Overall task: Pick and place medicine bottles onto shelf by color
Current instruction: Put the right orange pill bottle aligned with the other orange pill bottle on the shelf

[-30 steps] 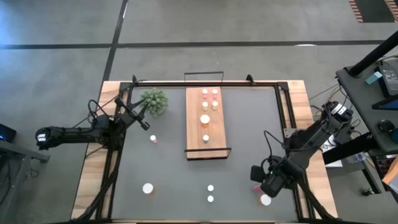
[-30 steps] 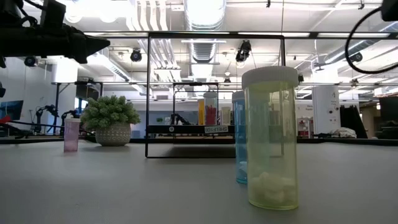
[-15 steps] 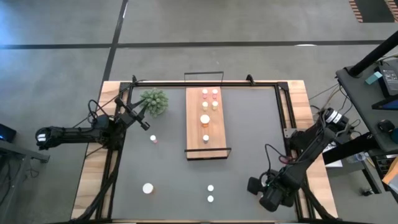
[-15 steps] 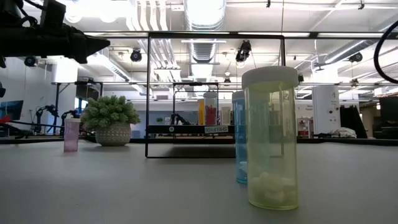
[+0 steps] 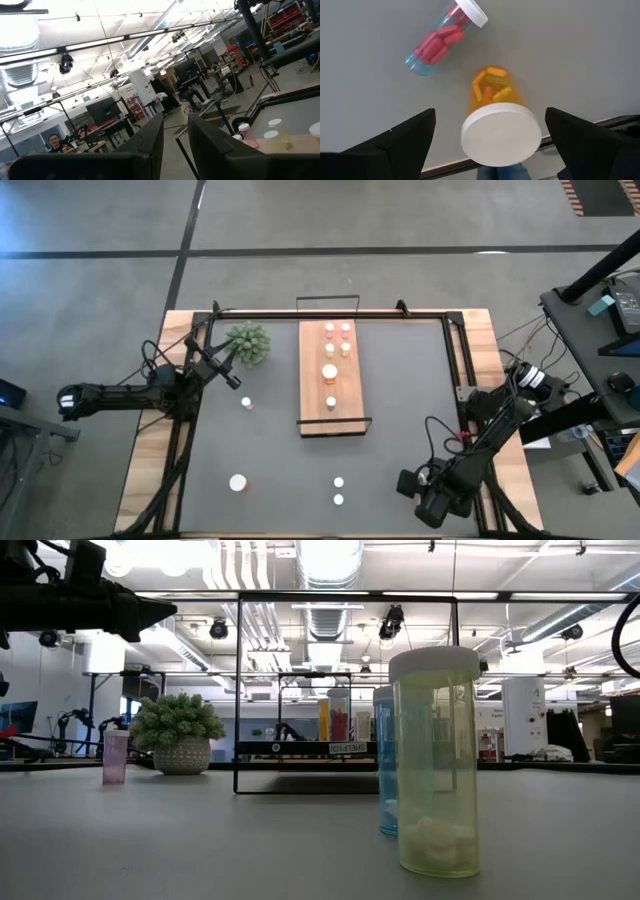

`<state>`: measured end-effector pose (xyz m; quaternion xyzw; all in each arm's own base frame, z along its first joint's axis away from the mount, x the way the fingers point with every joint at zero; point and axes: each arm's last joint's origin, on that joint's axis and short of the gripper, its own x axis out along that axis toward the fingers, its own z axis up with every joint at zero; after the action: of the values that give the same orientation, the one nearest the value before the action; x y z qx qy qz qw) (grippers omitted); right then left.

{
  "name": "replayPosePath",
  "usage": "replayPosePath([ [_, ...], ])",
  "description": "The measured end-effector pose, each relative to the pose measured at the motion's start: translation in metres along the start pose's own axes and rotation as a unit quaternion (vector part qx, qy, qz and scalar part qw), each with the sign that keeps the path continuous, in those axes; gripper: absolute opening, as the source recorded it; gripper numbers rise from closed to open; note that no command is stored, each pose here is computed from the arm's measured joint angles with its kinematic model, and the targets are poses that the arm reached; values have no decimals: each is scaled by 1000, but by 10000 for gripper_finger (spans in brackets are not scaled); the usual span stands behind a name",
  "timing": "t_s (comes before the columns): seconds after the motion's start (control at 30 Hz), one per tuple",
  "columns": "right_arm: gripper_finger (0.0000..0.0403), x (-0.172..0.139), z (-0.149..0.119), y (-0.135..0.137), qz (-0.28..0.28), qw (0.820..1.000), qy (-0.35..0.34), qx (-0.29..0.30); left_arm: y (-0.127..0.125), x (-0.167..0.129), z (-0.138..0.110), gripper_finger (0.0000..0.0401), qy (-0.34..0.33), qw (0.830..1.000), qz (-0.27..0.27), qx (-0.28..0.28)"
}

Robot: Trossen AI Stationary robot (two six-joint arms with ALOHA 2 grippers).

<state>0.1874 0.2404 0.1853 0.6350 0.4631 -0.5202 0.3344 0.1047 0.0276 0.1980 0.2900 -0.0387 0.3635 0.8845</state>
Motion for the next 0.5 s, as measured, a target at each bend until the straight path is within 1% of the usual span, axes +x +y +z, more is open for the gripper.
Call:
replayPosePath([
  [0.1,345,0,0,0,5,1000,-2,-5,0,0,0,72,0,1000,0,0],
  [0.5,246,0,1,0,9,1000,-4,-7,0,0,0,72,0,1000,0,0],
])
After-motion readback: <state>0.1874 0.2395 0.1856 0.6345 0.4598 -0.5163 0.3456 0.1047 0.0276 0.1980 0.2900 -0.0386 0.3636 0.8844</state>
